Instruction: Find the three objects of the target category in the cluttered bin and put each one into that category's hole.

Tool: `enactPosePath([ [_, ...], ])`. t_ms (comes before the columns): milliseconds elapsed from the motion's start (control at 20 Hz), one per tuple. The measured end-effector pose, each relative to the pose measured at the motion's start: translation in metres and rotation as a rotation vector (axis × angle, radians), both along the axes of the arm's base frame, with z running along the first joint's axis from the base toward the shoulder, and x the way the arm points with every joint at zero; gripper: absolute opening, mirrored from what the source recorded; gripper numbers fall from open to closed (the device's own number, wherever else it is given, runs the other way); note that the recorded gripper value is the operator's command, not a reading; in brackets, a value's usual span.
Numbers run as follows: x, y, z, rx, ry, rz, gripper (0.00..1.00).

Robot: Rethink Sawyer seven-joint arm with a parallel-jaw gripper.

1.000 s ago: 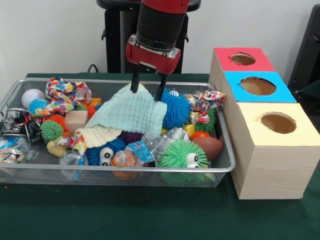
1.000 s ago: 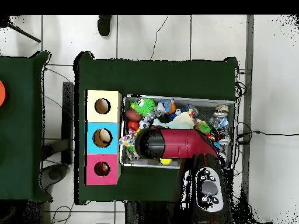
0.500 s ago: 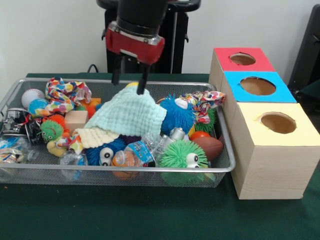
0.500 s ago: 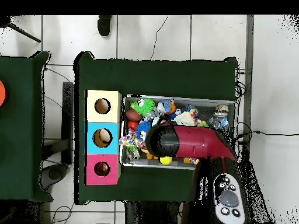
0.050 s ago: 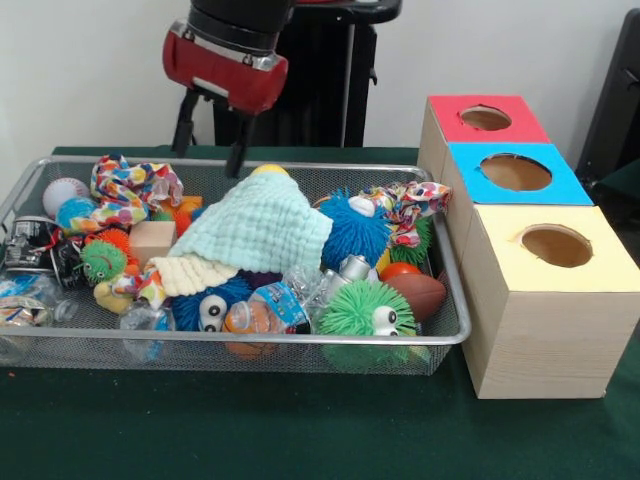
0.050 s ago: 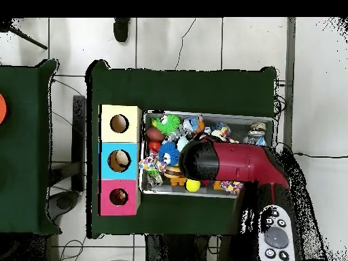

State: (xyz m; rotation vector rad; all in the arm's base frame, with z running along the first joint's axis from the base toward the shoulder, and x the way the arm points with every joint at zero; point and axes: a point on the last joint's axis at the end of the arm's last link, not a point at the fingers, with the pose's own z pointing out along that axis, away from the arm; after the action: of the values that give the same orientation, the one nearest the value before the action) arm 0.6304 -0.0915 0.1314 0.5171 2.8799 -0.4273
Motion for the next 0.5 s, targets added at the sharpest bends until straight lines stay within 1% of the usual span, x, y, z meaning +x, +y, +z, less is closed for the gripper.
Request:
enactPosePath([
  [150, 0.004, -0.006, -0.006, -0.055, 0.009, 0.038, 1.0],
  [250, 0.005, -0.009, -0.009, -0.071, 0.013, 0.047, 1.0],
  [400, 0.008, -0.021, -0.028, -0.102, 0.022, 0.073, 1.0],
  [500, 0.009, -0.025, -0.036, -0.11, 0.022, 0.084, 1.0],
])
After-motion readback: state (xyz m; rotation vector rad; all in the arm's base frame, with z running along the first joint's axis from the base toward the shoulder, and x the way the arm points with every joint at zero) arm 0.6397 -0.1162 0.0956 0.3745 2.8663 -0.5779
